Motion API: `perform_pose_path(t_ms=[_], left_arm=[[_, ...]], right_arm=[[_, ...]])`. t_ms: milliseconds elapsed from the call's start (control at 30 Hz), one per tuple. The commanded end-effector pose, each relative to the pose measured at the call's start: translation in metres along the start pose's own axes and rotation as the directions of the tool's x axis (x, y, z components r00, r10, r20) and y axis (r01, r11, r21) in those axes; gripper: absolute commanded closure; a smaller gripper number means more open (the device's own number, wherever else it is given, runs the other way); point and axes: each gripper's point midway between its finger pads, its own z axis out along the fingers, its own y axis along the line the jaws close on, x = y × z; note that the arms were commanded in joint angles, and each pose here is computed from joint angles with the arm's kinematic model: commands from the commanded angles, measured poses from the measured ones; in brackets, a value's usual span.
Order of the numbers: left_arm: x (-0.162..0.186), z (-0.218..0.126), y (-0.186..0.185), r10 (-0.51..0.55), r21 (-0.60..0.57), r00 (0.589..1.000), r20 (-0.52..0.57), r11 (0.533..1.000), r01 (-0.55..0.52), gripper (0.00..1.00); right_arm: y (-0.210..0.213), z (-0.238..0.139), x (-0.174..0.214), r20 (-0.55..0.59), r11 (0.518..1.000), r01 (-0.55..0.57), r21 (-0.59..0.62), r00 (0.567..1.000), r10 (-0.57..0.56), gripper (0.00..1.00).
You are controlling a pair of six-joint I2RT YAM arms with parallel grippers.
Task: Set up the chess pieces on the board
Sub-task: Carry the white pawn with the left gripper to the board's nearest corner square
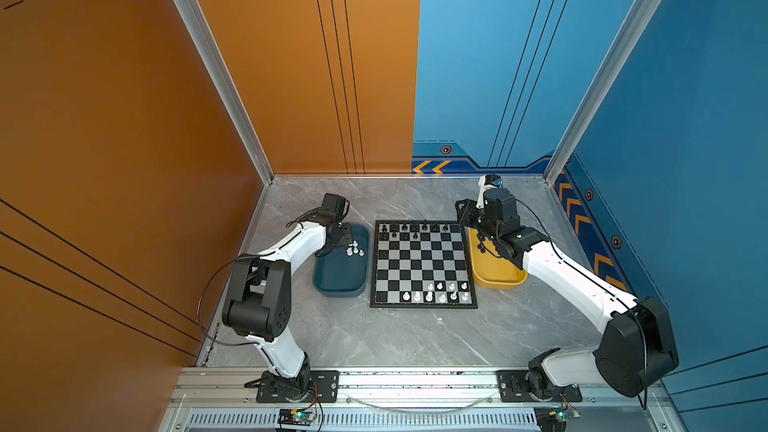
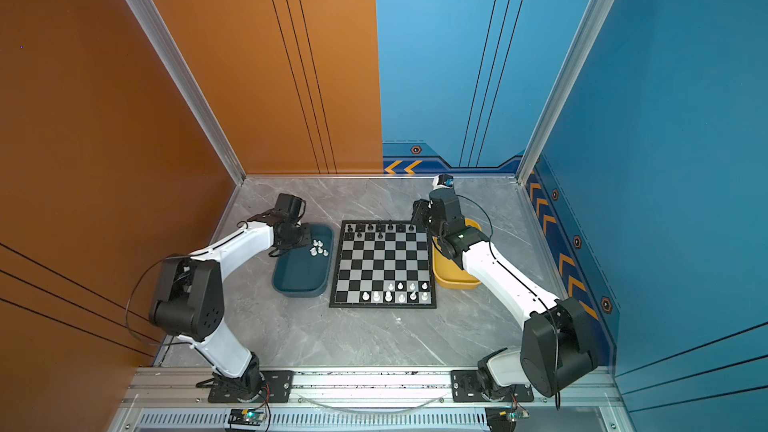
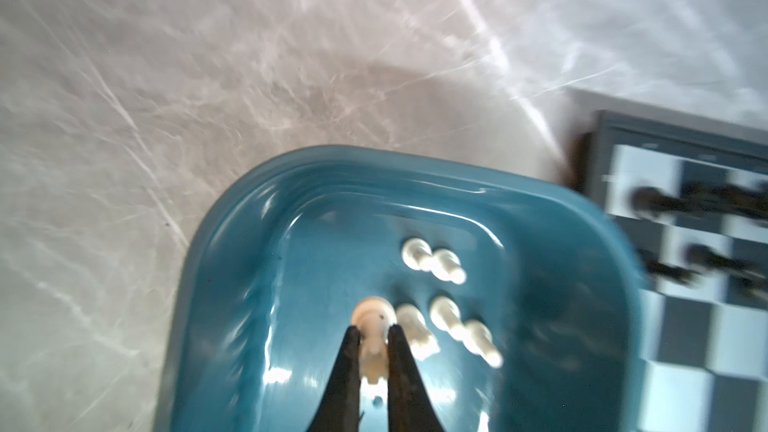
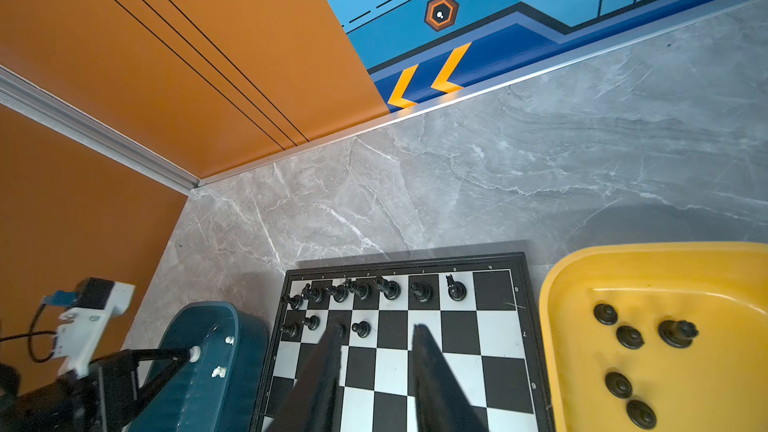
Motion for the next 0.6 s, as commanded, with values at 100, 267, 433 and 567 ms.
perform_pose_path(t_ms=[100,267,433,567], left_arm=[[0.018,-0.059,-0.028,0.109,0.08,0.993,0.042,0.991,-0.112,1.0],[0.043,-0.094,-0.049,0.183,0.118,0.981,0.069,0.975,-0.19,1.0],[0.076,-0.116,-0.068,0.263,0.145,0.963,0.066,0.952,-0.27,0.99],[0.11,-0.121,-0.074,0.316,0.157,0.948,0.034,0.935,-0.317,0.99]], right_arm=[[0.006,-0.01,-0.01,0.029,1.0,-0.003,-0.026,1.0,0.003,0.69],[0.007,-0.016,-0.011,0.039,0.999,-0.001,-0.032,0.999,0.002,0.69],[0.008,-0.019,-0.009,0.042,0.999,-0.001,-0.038,0.999,0.003,0.69],[0.01,-0.022,-0.008,0.044,0.999,0.001,-0.045,0.999,0.001,0.69]])
